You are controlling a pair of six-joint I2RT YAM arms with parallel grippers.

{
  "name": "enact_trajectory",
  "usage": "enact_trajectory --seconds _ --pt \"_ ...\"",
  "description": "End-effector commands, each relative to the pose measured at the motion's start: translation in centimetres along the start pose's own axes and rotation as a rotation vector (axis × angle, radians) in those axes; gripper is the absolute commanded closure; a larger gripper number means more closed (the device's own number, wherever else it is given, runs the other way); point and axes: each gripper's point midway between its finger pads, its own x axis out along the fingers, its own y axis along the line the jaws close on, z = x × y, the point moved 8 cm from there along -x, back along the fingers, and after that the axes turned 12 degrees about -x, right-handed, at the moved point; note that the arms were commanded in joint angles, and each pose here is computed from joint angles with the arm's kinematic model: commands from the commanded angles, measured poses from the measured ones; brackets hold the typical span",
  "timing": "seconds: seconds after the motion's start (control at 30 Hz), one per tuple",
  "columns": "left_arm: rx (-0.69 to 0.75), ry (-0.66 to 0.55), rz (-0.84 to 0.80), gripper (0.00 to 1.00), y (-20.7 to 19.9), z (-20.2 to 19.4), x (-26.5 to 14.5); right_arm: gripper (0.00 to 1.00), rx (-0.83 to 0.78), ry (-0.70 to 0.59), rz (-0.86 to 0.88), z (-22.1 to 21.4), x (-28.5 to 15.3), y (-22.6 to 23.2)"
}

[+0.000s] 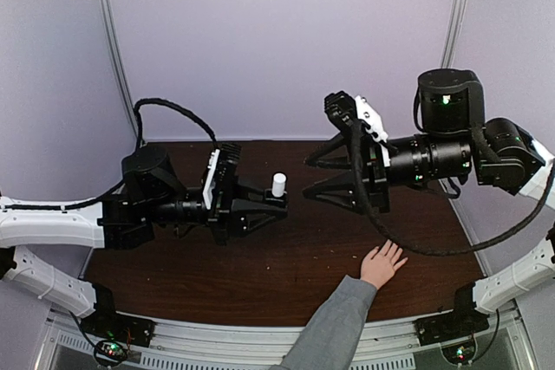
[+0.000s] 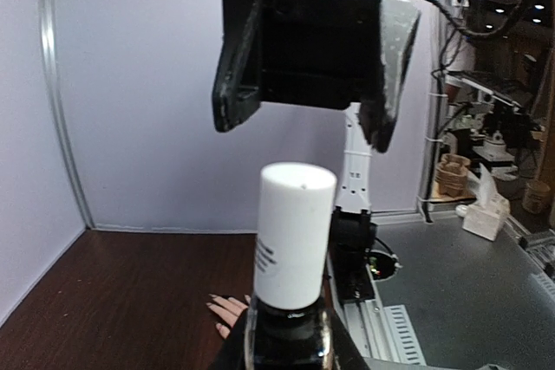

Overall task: Paint the nails
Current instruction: Screw the nail polish bottle cap onto the nail polish bottle.

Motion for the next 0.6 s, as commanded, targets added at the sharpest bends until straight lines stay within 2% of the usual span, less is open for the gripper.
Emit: enact_trajectory --seconds 0.0,0.2,0.57 --pt "-0.011 0.038 -0.262 1.00 -2.3 1.6 0.3 0.49 -0.078 -0.038 0.202 1.1 -1.0 1.6" --pt "-0.069 0.083 -0.448 1.00 -3.4 1.8 1.2 0.52 -0.112 -0.088 0.335 2.0 -0.7 2.5" --pt "-0.090 0.107 -0.518 1.00 -3.6 1.9 2.2 0.54 -0.087 -0.113 0.454 2.6 1.1 2.9"
